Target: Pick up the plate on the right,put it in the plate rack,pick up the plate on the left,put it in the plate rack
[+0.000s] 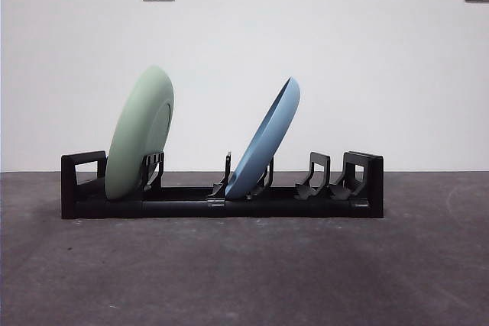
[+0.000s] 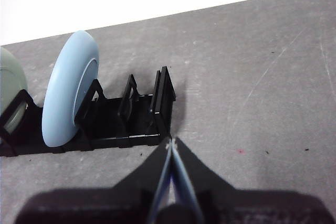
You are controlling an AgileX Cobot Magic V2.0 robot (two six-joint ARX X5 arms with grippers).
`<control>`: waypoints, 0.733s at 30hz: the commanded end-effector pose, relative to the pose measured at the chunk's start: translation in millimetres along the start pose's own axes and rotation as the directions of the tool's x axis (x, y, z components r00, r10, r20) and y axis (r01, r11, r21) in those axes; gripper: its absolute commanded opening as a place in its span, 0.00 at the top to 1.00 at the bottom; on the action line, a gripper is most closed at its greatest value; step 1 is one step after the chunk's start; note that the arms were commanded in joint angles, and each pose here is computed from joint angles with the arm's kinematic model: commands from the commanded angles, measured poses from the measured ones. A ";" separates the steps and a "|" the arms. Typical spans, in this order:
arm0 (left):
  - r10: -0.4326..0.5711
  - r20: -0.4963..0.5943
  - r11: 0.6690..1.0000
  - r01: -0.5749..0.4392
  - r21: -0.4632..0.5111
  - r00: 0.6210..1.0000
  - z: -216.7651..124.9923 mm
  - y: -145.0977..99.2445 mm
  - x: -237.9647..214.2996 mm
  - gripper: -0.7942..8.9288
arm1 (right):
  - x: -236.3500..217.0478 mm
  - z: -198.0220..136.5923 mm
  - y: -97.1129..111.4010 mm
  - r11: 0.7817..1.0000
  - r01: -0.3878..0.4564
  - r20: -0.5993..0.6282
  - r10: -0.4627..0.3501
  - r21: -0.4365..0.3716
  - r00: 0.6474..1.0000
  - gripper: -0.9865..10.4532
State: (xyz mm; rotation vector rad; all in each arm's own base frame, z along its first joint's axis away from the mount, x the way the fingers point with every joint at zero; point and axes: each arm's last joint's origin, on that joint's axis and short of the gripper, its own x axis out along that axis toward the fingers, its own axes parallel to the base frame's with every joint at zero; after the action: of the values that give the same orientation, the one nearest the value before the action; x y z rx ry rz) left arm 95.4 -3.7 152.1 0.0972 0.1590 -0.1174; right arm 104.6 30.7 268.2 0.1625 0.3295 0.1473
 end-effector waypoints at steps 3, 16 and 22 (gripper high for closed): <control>-0.003 -0.008 1.000 0.003 0.006 1.000 -4.2 -0.2 1.2 0.92 | 0.9 -1.8 -0.2 1.000 0.002 -0.002 -0.002 0.008 1.000 0.91; -0.003 -0.008 1.000 0.003 0.006 1.000 -4.2 -0.2 1.2 0.92 | 0.3 -3.5 -0.7 0.999 0.005 -0.017 -0.005 -0.036 1.000 0.91; -0.003 -0.008 1.000 0.003 0.006 1.000 -4.2 -0.2 1.2 0.92 | -14.7 -4.8 -6.7 0.987 0.067 0.073 -0.057 -0.143 0.996 0.91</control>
State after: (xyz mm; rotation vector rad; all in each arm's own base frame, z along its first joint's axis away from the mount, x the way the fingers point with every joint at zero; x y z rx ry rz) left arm 95.4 -3.8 152.1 0.0972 0.1590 -0.1178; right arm 90.9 23.1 271.5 0.0625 0.2618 0.1050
